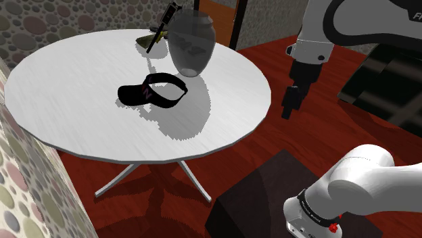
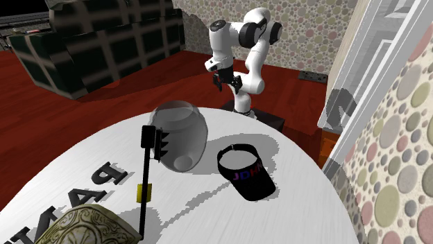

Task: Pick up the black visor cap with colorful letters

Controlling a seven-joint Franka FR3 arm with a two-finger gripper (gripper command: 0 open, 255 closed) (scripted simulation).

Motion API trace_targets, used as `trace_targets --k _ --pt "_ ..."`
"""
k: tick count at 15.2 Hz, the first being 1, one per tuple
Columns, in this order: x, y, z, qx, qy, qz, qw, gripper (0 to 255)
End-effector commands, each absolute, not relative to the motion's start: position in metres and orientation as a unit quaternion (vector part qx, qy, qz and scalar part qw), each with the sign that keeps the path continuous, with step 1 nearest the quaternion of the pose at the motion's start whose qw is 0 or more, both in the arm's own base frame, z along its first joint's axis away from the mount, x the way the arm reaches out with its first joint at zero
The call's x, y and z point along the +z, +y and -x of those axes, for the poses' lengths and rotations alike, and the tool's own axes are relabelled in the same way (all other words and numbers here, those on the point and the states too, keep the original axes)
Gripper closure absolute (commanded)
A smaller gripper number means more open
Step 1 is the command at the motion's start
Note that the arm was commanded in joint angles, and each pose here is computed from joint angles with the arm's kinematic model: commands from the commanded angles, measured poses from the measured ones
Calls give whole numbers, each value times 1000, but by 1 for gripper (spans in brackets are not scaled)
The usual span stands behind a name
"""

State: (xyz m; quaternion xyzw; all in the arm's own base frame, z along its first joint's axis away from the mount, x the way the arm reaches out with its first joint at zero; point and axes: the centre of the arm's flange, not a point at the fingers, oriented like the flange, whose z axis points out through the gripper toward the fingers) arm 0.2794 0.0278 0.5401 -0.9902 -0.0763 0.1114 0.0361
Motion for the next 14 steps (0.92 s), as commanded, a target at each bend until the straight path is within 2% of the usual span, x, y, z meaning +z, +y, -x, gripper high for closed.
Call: trace_targets --k 1,14 --pt "540 28 -279 111 -76 990 36 0" --pt "520 130 -381 60 -64 991 103 0"
